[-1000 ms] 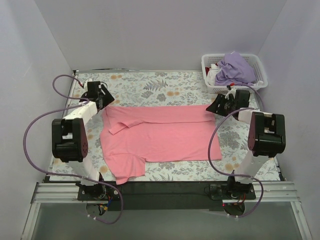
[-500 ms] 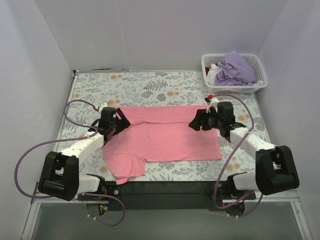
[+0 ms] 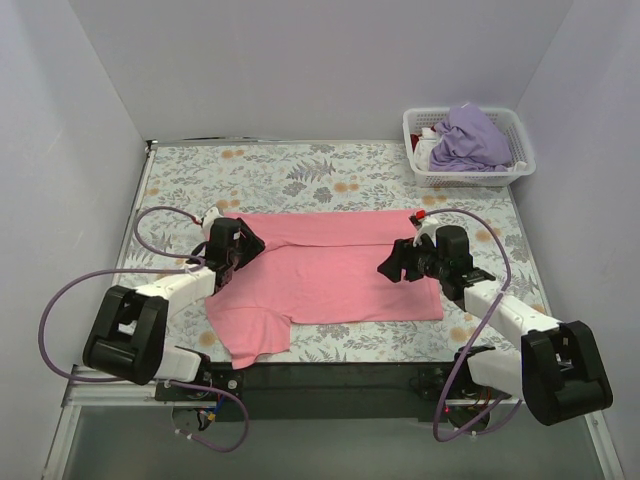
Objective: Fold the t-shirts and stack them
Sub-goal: Fold the tshirt
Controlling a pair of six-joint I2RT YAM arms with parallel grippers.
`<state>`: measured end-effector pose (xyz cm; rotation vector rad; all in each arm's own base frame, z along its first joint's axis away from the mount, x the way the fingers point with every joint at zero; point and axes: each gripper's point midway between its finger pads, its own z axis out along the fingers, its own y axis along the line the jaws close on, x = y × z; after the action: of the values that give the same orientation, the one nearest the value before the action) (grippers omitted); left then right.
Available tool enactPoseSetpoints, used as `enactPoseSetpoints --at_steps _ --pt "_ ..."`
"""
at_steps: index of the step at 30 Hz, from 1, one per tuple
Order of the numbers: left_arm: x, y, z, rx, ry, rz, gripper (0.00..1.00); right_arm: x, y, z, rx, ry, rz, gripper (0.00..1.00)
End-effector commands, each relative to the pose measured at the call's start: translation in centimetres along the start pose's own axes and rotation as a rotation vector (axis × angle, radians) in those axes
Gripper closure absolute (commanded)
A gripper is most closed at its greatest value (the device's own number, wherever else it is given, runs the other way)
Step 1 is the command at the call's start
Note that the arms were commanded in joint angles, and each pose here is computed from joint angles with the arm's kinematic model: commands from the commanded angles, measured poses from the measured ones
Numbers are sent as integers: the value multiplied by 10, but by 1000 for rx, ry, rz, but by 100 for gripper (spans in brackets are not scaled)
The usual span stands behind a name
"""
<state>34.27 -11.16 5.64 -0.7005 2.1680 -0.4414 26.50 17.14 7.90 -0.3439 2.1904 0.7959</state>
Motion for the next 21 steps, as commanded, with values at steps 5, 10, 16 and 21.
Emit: enactPoseSetpoints --at_steps 5,10,16,21 --pt "-3 -6 11 -2 -38 -20 46 -16 5 -4 -9 -78 -57 30" --pt "1 -4 17 -12 -30 -20 45 -14 4 -5 -3 -81 -59 30" --pt "4 -18 19 17 -16 -10 46 -12 5 -5 -16 -77 -62 30" --pt "5 -29 18 42 -11 -11 56 -12 6 -5 -19 -76 -63 31"
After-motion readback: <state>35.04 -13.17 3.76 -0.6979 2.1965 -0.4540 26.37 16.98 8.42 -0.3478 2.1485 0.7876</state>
